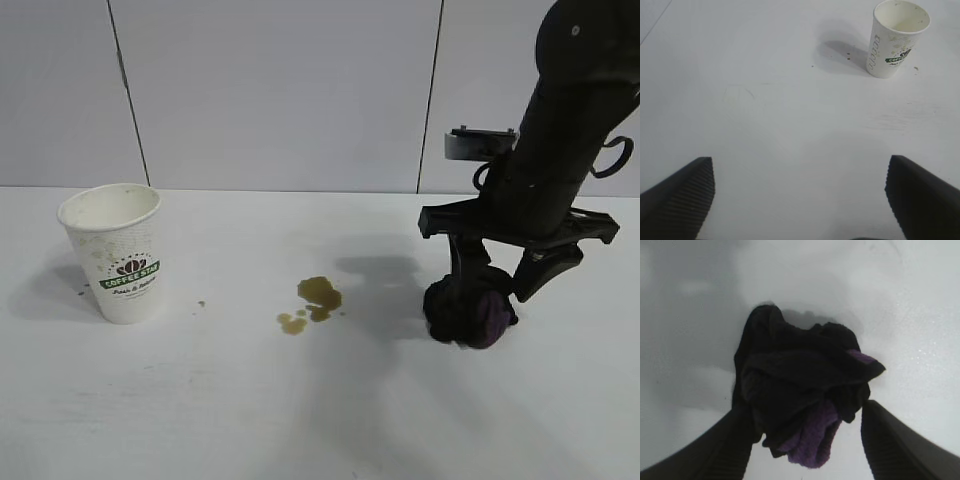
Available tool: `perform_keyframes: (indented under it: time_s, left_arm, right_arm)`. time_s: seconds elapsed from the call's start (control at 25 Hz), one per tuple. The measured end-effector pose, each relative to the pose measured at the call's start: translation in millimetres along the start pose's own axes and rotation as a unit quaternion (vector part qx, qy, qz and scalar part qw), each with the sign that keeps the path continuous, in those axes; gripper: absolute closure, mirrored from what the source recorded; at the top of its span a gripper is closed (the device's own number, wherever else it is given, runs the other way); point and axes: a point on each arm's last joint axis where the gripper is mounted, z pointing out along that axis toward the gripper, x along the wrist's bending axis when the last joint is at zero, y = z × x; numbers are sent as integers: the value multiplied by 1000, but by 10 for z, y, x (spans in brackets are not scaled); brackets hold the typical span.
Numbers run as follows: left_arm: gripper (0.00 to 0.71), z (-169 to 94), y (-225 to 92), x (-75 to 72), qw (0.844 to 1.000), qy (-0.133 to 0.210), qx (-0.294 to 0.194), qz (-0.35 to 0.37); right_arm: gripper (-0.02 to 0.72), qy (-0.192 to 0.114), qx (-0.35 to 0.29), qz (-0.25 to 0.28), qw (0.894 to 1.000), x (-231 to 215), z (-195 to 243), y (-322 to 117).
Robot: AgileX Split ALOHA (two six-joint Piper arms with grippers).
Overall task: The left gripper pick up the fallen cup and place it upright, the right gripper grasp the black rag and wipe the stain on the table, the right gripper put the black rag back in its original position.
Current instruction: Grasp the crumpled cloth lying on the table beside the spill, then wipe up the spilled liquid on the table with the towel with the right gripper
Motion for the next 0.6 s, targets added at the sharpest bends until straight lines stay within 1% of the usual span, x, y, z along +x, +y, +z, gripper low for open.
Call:
perform_keyframes:
  time_s: [0.04,0.08,0.2,0.28,0.36,0.52,0.6]
  left_arm:
    - [46,0,0,0,1000,0,0,0]
    - [46,0,0,0,1000,0,0,0]
    - [46,0,0,0,1000,0,0,0]
    - [46,0,0,0,1000,0,0,0]
    - [46,0,0,0,1000,0,0,0]
    - [46,0,0,0,1000,0,0,0]
    - [46,0,0,0,1000,0,0,0]
  right_arm:
    - [586,0,-1,2,1000,1,-3,6]
    - [600,0,-2,2,1000,2,-13,13]
    - [600,7,-1,9,1000,25,-72,66]
    - [600,27,-14,24,999,78,-172,137]
    - [600,55,-39,24,997,203,-332,230]
    - [600,104,-93,-17,990,679,-645,377]
    - [600,122,-114,-40,985,932,-740,389]
